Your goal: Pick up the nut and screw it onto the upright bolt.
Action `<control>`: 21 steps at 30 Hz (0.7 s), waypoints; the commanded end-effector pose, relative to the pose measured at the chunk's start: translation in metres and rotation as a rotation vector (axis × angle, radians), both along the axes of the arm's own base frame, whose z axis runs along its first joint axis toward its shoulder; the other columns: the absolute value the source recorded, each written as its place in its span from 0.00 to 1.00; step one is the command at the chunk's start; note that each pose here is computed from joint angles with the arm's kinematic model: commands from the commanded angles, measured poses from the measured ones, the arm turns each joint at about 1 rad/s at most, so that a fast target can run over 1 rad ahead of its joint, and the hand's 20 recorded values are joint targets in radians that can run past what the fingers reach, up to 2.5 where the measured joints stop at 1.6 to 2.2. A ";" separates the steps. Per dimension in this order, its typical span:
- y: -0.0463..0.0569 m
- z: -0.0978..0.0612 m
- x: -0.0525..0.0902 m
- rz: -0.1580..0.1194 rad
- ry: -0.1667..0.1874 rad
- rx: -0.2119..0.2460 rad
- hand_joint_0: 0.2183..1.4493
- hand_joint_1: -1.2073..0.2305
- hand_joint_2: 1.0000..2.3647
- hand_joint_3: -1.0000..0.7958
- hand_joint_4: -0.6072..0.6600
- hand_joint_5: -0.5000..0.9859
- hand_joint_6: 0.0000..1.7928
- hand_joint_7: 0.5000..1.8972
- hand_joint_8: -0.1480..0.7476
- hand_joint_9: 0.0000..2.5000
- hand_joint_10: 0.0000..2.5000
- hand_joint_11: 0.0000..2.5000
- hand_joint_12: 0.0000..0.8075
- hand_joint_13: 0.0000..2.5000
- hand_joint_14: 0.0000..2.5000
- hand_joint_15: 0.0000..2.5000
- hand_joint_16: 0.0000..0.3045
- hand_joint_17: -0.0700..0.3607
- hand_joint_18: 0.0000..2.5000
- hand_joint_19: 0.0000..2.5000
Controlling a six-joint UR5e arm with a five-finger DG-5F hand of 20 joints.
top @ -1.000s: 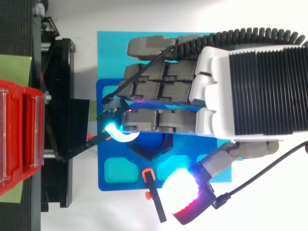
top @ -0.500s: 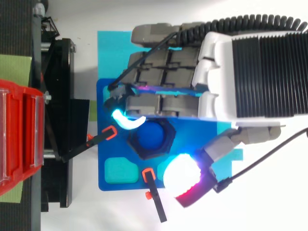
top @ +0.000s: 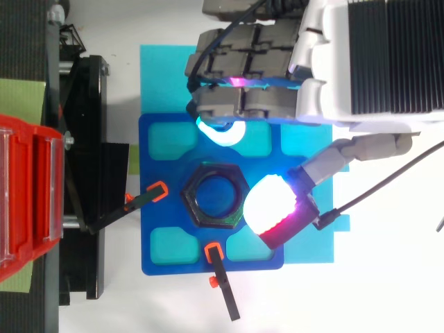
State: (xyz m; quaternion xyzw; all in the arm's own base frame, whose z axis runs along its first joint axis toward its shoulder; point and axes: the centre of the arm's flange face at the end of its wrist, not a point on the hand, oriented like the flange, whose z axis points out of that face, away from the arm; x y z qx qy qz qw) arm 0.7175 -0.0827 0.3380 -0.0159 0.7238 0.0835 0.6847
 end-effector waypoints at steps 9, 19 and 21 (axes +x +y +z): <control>0.001 0.003 0.003 0.022 -0.034 0.006 0.23 0.71 0.00 0.28 0.65 0.27 0.28 0.31 0.43 0.26 0.00 0.00 0.32 0.26 0.00 0.00 0.10 0.32 0.15 0.02; 0.026 0.005 0.011 0.054 -0.074 0.027 0.23 0.71 0.00 0.28 0.60 0.25 0.28 0.12 0.40 0.25 0.00 0.00 0.31 0.26 0.00 0.00 0.10 0.33 0.14 0.02; 0.028 -0.001 0.012 0.056 -0.066 0.030 0.23 0.71 0.00 0.28 0.60 0.25 0.28 0.11 0.40 0.25 0.00 0.00 0.31 0.25 0.00 0.00 0.10 0.33 0.14 0.01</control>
